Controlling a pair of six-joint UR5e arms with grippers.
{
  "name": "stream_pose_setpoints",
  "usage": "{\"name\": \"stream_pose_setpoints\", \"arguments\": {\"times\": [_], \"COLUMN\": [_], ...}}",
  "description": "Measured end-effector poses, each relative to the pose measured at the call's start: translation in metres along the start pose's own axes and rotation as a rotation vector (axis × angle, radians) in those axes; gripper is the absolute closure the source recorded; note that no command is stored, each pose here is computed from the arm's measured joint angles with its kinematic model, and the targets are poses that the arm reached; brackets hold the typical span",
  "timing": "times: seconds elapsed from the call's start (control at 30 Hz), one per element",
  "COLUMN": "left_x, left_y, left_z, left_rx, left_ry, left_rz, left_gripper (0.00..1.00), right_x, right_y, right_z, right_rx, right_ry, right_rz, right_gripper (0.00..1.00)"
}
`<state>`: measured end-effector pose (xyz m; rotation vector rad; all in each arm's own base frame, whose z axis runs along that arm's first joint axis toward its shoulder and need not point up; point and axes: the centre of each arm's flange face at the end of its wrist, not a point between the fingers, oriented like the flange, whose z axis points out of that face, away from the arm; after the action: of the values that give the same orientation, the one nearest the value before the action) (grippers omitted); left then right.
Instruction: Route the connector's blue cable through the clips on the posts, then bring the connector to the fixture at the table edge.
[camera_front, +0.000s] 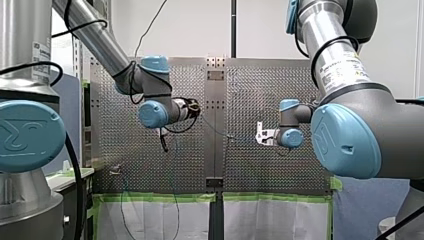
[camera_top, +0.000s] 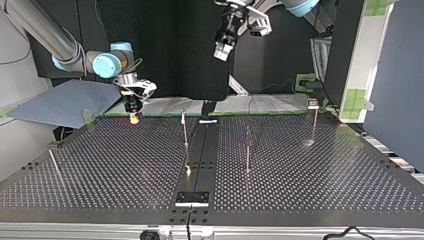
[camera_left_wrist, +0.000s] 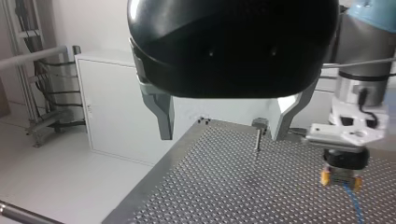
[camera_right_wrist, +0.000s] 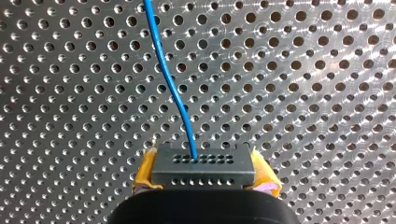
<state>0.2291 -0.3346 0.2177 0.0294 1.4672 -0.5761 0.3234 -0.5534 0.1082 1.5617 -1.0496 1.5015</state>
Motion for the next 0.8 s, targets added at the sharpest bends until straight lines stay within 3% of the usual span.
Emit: {"name": "stream_pose_setpoints", "arguments": {"times": [0.3, 0.47, 0.8], "left_x": [0.024, 0.033, 0.048], "left_y": [0.017, 0.026, 0.044], "left_z": [-0.023, -0.041, -0.077], "left_rx": [-0.011, -0.018, -0.032], "left_ry": [0.028, 0.053, 0.107], "left_rz": [0.011, 0.021, 0.047], "left_gripper": [0.00, 0.00, 0.00], "right_x": [0.002, 0.016, 0.056], "right_y": [0.003, 0.011, 0.021], "right_z": [0.000, -0.001, -0.009], "right_rx": [-0.006, -0.044, -0.103], "right_ry": [-0.002, -0.001, 0.012], "right_rz": [-0.001, 0.000, 0.032], "right_gripper": [1.00, 1.00, 1.00]}}
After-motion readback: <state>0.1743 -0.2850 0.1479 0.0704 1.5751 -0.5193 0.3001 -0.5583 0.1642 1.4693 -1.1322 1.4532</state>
